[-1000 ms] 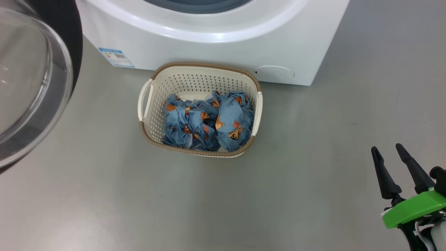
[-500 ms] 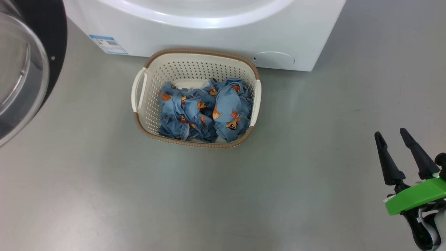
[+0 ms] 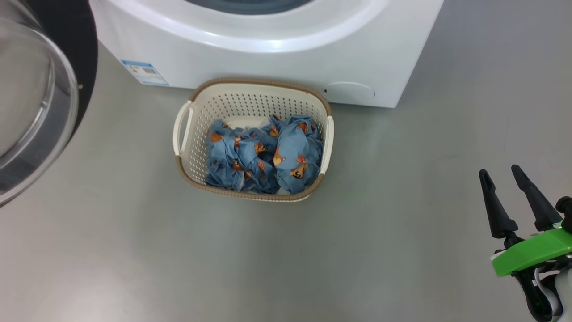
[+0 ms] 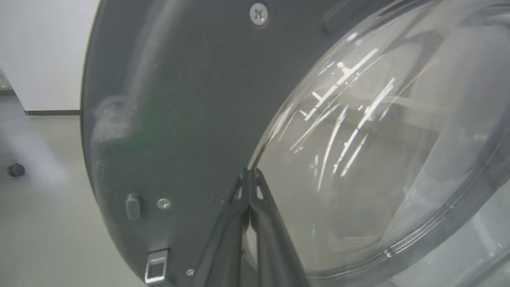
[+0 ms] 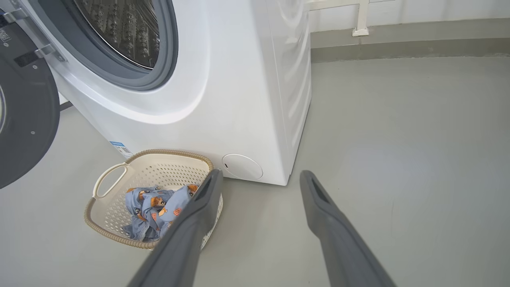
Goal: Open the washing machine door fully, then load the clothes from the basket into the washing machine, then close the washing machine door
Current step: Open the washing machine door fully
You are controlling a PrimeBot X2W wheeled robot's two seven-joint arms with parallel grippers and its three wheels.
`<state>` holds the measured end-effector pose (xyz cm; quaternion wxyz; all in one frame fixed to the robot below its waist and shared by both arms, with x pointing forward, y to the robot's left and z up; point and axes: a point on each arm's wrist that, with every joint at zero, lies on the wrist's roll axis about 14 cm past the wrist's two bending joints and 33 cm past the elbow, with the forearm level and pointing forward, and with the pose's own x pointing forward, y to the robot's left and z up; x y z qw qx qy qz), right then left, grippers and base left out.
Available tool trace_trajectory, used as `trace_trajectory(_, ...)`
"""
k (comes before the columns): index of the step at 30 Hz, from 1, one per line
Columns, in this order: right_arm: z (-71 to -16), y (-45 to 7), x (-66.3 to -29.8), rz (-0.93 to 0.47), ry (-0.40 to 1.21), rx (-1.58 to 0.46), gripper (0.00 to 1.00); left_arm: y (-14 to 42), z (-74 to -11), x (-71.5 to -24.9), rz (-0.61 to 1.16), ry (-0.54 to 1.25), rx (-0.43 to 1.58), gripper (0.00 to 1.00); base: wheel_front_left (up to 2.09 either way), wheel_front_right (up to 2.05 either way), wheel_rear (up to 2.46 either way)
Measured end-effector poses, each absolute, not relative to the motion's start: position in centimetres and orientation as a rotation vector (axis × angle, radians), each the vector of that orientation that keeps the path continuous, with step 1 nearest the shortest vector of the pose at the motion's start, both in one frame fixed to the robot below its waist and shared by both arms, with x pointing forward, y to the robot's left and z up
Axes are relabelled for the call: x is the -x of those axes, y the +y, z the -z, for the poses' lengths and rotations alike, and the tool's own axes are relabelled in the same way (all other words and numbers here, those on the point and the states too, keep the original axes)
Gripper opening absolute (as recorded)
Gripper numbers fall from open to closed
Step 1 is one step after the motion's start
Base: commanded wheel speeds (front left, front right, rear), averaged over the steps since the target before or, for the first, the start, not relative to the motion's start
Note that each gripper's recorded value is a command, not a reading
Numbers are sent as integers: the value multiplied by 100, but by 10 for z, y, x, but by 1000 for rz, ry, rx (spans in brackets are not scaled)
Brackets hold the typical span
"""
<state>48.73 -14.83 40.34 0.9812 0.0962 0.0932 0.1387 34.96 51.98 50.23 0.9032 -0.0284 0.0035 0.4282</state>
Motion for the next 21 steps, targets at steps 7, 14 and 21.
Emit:
trace_trajectory(7, -422, -146, -476, -286, 159, -191, 100, 488, -492, -332, -833, -31, 140, 0, 0, 0, 0)
trace_trajectory(14, -441, -141, -463, -300, 127, -190, 100, 452, -478, -303, -786, -28, 182, 100, 0, 0, 0)
trace_trajectory(21, -456, -143, -447, -300, 102, -182, 100, 409, -471, -292, -677, -27, 221, 100, 0, 0, 0)
